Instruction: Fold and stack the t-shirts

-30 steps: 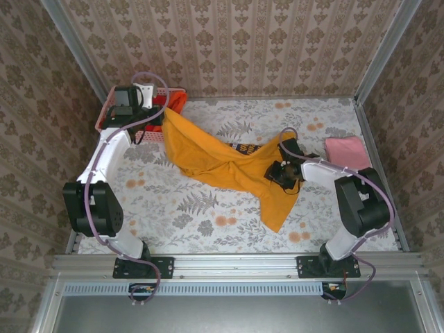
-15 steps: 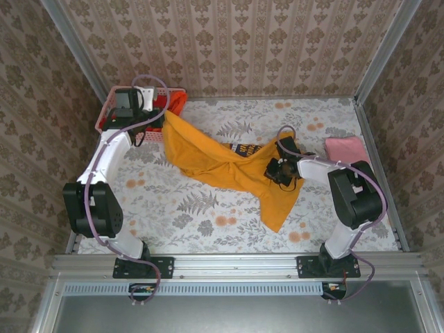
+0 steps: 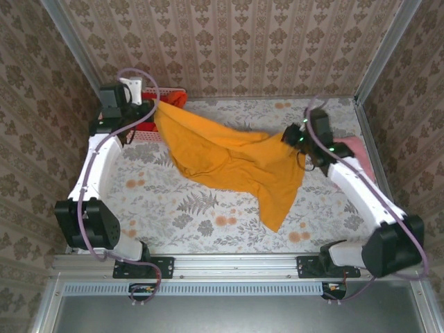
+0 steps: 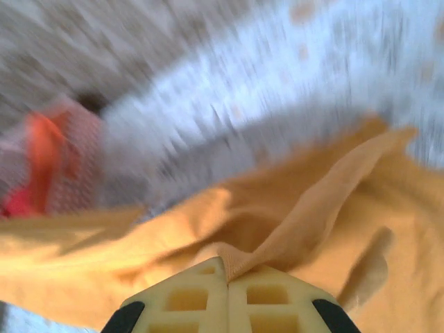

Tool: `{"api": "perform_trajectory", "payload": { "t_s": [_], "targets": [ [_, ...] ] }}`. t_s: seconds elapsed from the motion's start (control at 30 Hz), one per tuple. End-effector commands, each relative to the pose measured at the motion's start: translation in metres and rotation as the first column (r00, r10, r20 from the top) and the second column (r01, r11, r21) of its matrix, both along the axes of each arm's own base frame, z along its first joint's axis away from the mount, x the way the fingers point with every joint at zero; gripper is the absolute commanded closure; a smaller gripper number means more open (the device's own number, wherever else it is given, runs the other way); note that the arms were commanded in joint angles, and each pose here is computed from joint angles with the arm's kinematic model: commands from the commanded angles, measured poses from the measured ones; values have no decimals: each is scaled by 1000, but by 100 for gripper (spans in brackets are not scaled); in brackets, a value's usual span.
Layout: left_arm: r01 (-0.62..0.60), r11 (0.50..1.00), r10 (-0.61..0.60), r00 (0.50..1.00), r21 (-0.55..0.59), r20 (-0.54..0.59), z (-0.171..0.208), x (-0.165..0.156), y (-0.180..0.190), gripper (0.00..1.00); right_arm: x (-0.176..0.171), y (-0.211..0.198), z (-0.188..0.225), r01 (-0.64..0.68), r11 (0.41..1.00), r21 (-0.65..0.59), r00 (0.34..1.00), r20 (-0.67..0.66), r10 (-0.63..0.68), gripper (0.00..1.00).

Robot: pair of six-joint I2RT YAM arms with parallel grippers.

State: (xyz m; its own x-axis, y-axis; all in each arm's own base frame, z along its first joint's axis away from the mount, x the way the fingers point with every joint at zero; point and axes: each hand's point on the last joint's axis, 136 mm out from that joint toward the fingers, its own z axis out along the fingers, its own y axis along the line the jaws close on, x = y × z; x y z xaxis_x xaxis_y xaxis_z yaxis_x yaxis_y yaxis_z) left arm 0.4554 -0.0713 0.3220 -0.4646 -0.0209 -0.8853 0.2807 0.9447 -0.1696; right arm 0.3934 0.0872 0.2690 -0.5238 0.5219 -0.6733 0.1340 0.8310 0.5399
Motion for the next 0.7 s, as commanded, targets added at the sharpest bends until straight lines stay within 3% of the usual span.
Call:
{"api": "perform_trajectory", "payload": {
  "t_s": [0.0,0.17,0.33,0.53,0.67],
  "targets": [
    [-26,1000,28,979,-12,203,86,-8,11,100,-12,-33,95,63,994,-87,973,226,-42,100],
    [-19,1000,15,937,8,350,157,-27,14,100,-53,-50,218,105,985,-139,875,484,-25,100],
    [16,1000,-20,890,13,456,207,-53,8,100,-103,-60,302,152,980,-128,762,646,-34,100],
    [49,999,-38,847,-7,531,239,-85,-1,100,-151,-61,368,140,984,-113,659,752,-7,100],
    [75,997,-57,829,-11,557,252,-101,-7,100,-164,-64,384,156,978,-142,658,753,4,100]
  ]
}}
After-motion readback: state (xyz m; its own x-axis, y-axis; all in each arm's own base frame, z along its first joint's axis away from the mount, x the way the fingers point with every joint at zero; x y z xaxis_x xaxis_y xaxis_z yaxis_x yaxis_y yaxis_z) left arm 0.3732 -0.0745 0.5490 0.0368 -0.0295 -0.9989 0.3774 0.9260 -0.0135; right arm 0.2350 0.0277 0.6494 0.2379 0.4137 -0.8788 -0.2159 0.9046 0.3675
